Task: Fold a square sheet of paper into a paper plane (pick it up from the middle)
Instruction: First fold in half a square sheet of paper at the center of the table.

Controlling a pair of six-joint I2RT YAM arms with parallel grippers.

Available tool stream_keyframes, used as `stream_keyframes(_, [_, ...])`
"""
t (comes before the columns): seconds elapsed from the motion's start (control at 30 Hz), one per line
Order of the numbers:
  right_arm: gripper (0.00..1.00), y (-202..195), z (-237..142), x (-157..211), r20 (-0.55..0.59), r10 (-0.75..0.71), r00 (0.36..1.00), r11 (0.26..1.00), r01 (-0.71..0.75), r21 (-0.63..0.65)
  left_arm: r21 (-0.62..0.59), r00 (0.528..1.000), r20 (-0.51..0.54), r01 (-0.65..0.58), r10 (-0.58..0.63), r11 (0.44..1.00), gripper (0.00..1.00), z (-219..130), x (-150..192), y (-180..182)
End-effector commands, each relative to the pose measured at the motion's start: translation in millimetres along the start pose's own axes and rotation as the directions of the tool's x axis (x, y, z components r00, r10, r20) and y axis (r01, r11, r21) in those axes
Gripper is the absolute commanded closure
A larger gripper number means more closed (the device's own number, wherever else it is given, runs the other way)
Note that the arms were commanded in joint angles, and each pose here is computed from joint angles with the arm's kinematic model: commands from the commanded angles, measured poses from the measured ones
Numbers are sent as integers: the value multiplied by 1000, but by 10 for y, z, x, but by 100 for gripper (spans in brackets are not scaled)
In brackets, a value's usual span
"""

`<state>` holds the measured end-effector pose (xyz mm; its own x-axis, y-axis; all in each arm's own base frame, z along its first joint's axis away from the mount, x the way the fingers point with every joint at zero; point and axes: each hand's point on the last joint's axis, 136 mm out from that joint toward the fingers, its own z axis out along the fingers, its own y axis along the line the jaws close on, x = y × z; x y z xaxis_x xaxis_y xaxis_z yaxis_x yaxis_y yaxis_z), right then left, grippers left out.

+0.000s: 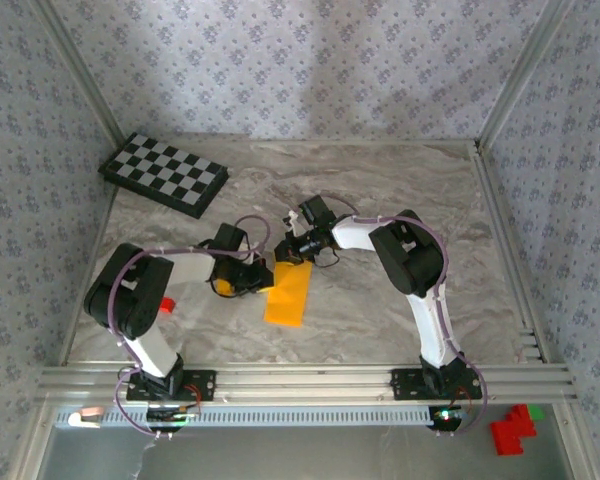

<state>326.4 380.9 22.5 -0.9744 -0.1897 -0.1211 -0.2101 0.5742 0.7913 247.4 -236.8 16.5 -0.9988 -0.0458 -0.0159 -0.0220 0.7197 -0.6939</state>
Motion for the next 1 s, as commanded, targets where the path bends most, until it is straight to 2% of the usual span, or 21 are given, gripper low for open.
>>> stream_keyframes(0.0, [93, -818, 100, 323, -51, 150, 987, 964, -134, 229, -32, 996, -73, 40, -43, 999, 100, -11, 277, 154])
stream_keyframes(0.47, [93, -832, 109, 335, -55, 152, 987, 960, -134, 244, -36, 992, -123, 25, -30, 999, 100, -55, 605, 198])
stream_keyframes(0.97, [93, -849, 105, 335, -56, 154, 986, 958, -136, 251, -54, 984, -165, 61, -69, 997, 100, -21, 926, 297])
